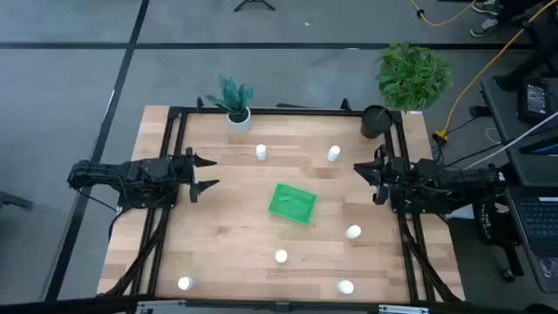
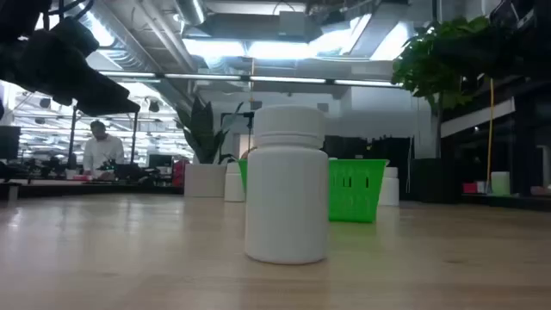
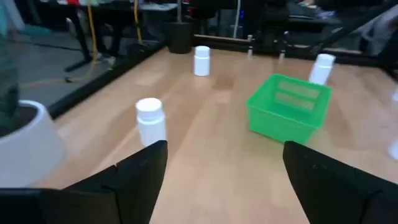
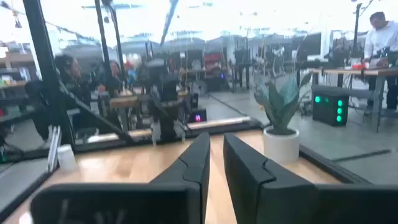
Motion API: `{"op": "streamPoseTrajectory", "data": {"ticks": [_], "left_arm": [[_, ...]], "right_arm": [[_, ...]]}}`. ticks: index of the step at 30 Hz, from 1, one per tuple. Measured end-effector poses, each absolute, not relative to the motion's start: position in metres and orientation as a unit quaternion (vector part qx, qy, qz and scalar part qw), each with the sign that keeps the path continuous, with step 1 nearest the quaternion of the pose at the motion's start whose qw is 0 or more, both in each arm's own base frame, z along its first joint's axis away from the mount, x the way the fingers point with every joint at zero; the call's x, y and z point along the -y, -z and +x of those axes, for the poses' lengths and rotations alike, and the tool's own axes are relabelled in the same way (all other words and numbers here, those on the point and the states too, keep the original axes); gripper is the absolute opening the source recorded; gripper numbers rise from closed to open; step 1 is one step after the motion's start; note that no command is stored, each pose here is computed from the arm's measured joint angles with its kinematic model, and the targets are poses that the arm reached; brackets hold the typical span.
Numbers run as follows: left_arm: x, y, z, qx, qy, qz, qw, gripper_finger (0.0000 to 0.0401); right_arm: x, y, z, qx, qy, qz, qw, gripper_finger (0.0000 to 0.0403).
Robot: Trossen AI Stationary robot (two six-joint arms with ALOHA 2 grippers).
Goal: Pick and place pill bottles into a basket
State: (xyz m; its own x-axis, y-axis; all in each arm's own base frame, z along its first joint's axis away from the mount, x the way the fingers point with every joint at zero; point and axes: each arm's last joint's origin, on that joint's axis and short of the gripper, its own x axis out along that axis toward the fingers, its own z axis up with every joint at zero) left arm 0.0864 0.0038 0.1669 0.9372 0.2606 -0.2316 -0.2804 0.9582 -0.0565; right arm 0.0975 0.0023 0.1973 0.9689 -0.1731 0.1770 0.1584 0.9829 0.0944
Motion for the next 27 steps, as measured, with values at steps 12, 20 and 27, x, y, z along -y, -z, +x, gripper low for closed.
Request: {"op": "streamPoseTrajectory", "data": {"ticks": [12,20,27], "left_arm": [[-0.011,-0.18,0.089,0.005,-0.261,-0.085,0.962,0.0313],[-0.016,-0.204,0.083,0.157,-0.345,-0.194,0.905,0.0313],[-0.017,-0.204,0.081,0.157,-0.376,-0.184,0.895,0.0313]], "right_arm": [[-0.002,-0.201,0.097,0.119,0.076,0.107,0.984,0.0051],[0.001,-0.203,0.096,0.139,0.114,0.172,0.969,0.0051],[0.002,-0.216,0.092,0.169,0.13,0.161,0.964,0.0051]]}}
